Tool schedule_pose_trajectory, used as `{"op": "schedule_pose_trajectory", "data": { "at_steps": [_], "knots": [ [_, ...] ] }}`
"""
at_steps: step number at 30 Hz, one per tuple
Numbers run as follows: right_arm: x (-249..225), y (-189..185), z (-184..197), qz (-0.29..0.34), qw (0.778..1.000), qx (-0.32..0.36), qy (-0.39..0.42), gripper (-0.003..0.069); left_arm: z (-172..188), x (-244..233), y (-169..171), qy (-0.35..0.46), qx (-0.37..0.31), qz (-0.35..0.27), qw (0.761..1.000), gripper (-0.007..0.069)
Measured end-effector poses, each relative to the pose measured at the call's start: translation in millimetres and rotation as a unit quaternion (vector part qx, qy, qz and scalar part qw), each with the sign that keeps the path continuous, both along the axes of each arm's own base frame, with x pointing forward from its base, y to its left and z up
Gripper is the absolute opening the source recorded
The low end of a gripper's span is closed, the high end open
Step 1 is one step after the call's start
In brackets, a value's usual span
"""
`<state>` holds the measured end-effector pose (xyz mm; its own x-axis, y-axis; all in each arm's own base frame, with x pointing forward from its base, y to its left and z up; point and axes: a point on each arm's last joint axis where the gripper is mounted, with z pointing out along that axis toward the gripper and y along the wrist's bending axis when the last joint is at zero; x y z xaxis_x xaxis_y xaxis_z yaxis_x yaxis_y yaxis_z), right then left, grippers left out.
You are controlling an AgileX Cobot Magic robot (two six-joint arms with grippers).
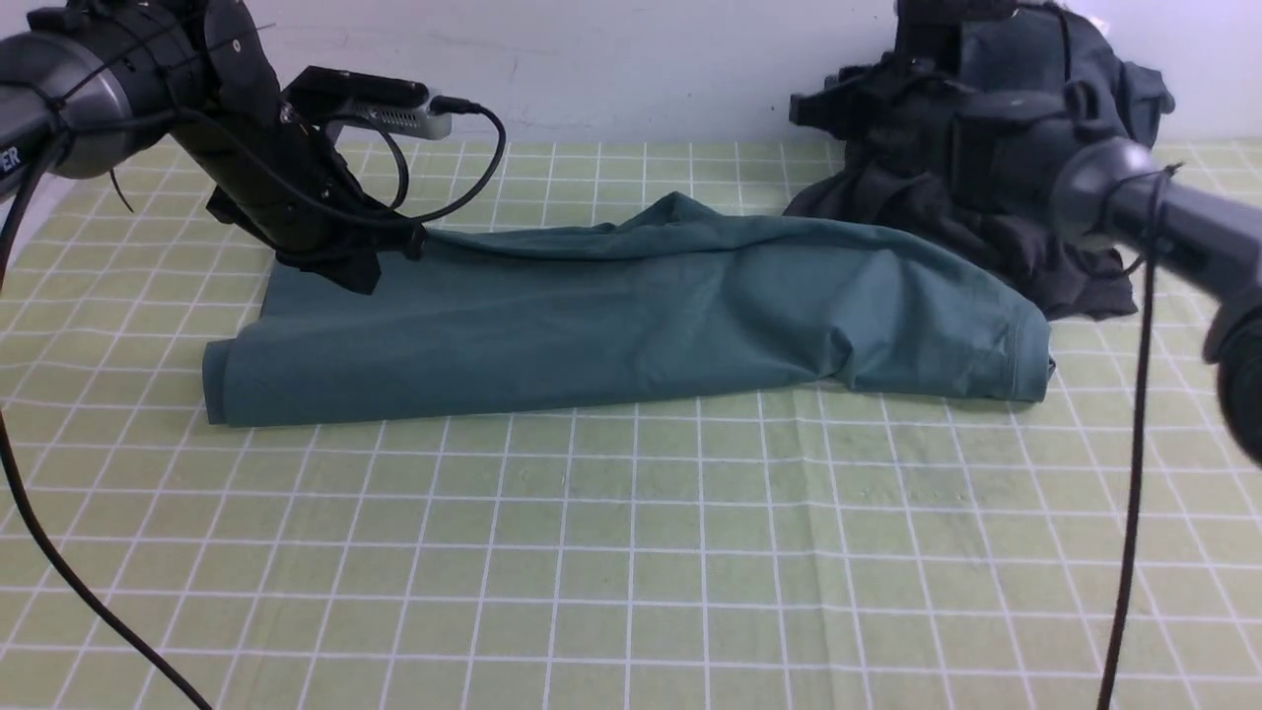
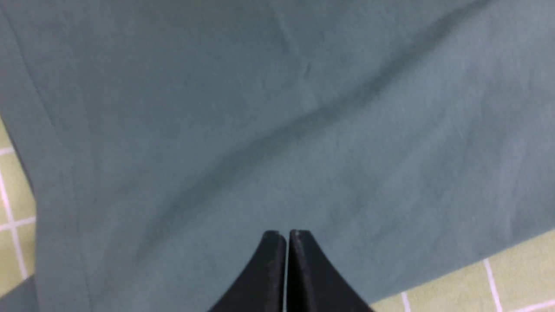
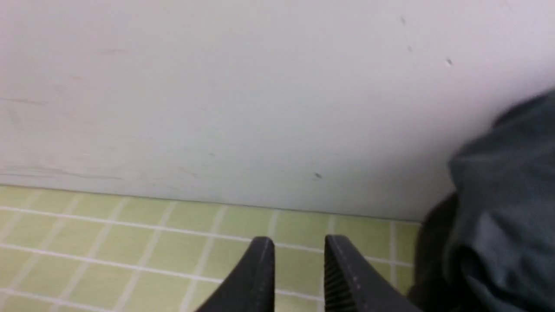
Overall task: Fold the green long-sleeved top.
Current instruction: Use both arms to drag the lower edge of the fabric forward and fold it over the upper edge
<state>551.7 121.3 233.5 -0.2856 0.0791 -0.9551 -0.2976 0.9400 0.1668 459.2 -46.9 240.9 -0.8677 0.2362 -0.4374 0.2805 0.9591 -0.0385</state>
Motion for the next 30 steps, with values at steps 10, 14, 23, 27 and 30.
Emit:
{"op": "schedule_pose_trajectory", "data": {
  "at_steps": [10,14,23,27,30],
  "knots": [
    [-43,55,-40,0.251,0.948,-0.123,0.15,0.0091,-48,8,-17,0.07,-0.093,0.004,0.993,-0.0003],
    [-37,62,-86,0.23,0.942,-0.185,0.16,0.0016,-51,8,-19,0.07,-0.099,-0.013,0.992,-0.0003],
    [23,41,-110,-0.016,0.998,-0.042,0.043,-0.0005,-51,8,-20,0.069,-0.1,-0.02,0.992,-0.0003],
    [38,13,-84,-0.06,0.998,0.018,0.017,0.0054,-51,7,-25,0.071,-0.097,-0.027,0.992,-0.0003],
    [38,3,-60,-0.001,0.999,0.031,0.014,0.0114,-51,6,-29,0.071,-0.091,-0.034,0.993,-0.0003]
  ]
}}
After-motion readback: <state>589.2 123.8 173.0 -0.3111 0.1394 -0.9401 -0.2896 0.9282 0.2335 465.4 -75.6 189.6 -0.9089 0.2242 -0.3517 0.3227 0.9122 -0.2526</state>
